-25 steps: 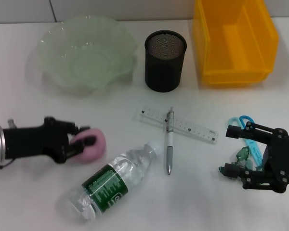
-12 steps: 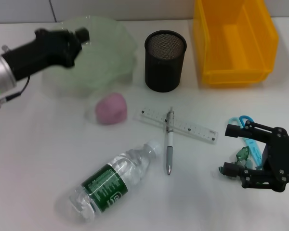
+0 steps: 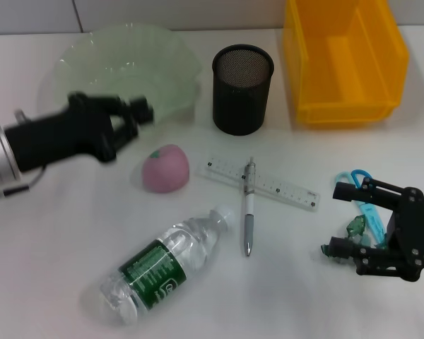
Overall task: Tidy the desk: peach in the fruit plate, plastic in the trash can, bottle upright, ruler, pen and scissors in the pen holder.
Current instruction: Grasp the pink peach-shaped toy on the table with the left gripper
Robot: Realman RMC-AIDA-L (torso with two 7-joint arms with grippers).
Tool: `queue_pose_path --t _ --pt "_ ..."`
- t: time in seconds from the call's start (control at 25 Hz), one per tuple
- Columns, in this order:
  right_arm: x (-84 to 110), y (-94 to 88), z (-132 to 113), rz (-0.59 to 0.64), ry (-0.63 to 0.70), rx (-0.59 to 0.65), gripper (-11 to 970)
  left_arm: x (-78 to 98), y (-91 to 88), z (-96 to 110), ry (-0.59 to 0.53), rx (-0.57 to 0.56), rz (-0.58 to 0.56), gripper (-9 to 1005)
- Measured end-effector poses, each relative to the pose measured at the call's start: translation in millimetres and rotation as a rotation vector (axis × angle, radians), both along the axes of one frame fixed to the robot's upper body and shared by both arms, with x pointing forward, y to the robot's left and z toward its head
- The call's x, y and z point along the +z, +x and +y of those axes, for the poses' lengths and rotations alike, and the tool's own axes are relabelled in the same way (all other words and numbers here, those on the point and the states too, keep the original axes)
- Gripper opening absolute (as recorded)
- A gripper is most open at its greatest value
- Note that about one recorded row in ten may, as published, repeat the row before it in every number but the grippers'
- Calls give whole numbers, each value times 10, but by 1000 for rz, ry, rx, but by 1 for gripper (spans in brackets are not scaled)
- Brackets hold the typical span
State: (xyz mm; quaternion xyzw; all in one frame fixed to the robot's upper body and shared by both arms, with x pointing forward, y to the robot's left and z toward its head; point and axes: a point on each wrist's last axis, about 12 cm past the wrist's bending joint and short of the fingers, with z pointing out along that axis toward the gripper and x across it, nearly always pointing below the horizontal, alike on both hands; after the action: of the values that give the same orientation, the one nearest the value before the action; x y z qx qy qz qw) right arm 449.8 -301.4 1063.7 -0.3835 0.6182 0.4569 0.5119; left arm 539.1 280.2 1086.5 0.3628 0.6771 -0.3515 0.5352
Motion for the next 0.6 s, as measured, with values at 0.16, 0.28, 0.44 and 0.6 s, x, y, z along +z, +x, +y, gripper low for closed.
queue_pose_path --t 0.16,0.28,0.44,0.6 --pt "13 29 16 -7 0 5 835 -134 -72 -100 84 -52 24 118" --pt "14 41 24 -8 -3 9 834 -206 -50 -139 131 -39 39 218" --pt "-2 31 32 0 3 4 834 -290 -17 -218 198 -39 54 399" --pt "-7 25 26 3 3 1 834 -336 -2 -251 229 -33 65 565"
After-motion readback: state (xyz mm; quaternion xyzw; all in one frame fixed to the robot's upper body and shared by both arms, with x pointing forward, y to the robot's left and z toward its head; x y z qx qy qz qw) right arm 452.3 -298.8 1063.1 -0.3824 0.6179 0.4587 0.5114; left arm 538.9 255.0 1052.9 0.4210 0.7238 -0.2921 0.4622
